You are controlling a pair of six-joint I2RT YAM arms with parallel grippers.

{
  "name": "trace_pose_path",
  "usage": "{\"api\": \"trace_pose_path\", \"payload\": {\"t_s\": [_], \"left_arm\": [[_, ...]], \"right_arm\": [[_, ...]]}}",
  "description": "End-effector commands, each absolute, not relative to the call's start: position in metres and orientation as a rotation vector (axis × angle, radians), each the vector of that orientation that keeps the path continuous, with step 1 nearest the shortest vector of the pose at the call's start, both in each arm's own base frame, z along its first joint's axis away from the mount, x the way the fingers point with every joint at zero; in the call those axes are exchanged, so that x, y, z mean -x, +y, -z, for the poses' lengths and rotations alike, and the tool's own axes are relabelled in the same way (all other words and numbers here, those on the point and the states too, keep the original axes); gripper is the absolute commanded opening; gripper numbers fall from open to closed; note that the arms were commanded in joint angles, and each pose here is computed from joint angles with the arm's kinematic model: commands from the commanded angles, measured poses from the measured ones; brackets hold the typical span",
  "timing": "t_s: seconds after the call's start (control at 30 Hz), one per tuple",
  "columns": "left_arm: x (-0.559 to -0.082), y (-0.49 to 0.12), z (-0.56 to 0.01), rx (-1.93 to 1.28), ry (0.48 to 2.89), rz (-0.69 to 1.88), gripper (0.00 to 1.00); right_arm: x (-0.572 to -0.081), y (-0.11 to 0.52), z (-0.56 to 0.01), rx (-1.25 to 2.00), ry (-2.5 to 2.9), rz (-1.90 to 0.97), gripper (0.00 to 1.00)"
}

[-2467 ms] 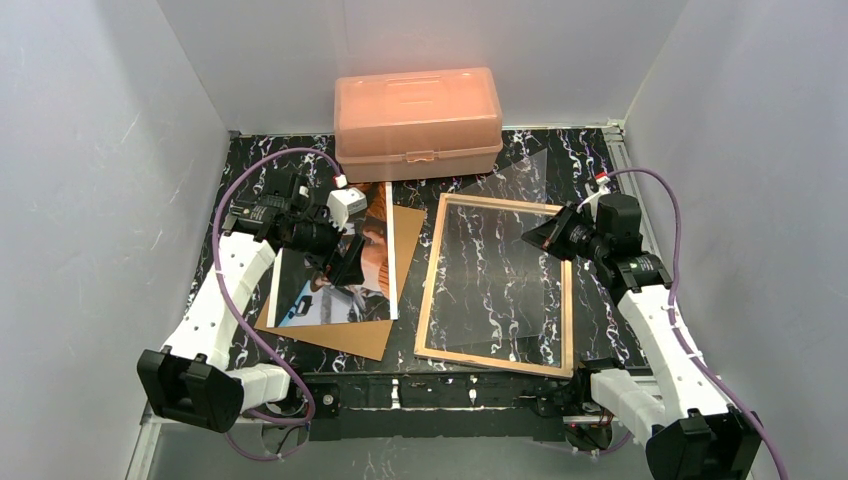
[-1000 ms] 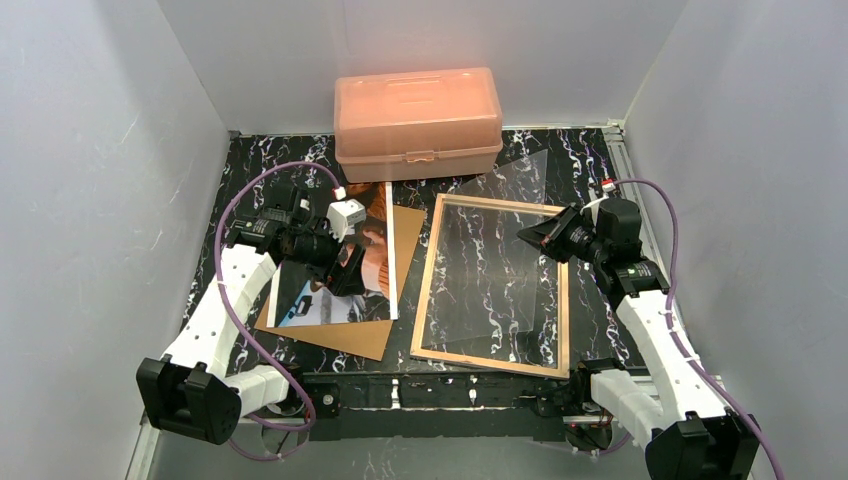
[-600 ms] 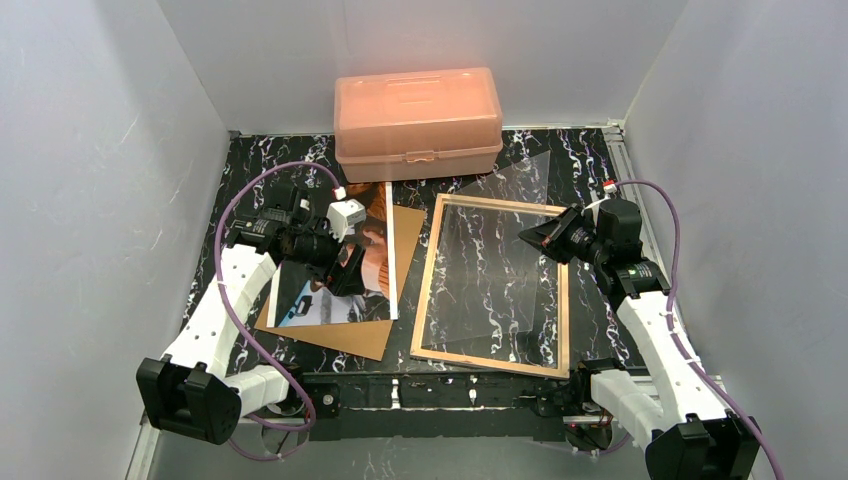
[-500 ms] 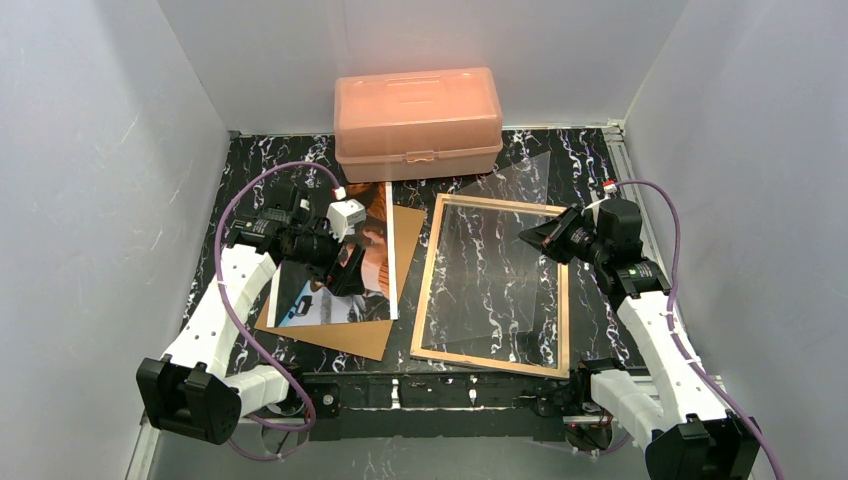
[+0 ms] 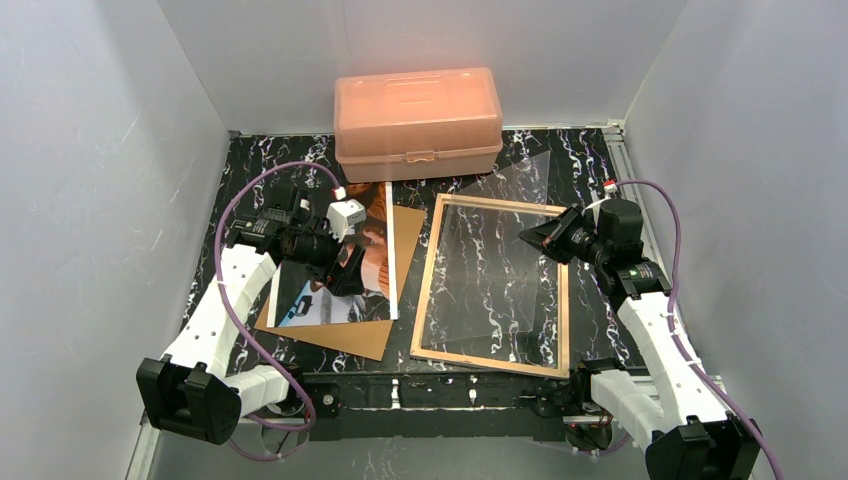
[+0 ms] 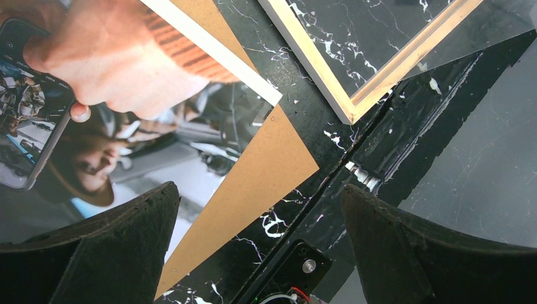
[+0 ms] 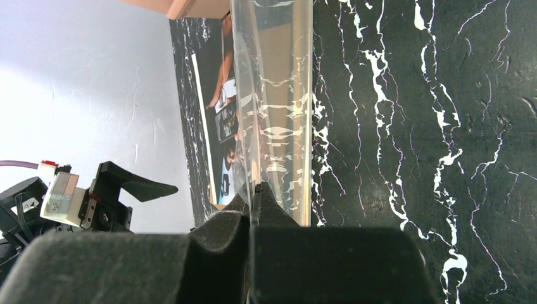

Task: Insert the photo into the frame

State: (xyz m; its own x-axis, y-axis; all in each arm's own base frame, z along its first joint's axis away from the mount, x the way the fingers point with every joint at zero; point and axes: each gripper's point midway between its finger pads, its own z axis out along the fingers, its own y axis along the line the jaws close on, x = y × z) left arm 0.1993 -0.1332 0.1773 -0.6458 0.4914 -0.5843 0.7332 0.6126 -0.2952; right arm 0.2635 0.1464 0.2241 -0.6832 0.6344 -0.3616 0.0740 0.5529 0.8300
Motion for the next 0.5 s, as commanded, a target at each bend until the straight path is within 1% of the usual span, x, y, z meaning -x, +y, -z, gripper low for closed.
{"api": "trace_pose_path", "payload": {"t_s": [0.0, 0.47], "left_arm": [[-0.197, -0.134, -0.188, -0.995, 2.347, 0.715, 0.98], [-0.199, -0.133, -0.191, -0.996, 2.340, 0.696, 0.99]], "right_arm": [[-0.266, 0.151, -0.261, -0.475, 2.039, -1.143, 0.01], [-0.264, 0.154, -0.239, -0.469, 2.062, -1.163, 0.01]]}}
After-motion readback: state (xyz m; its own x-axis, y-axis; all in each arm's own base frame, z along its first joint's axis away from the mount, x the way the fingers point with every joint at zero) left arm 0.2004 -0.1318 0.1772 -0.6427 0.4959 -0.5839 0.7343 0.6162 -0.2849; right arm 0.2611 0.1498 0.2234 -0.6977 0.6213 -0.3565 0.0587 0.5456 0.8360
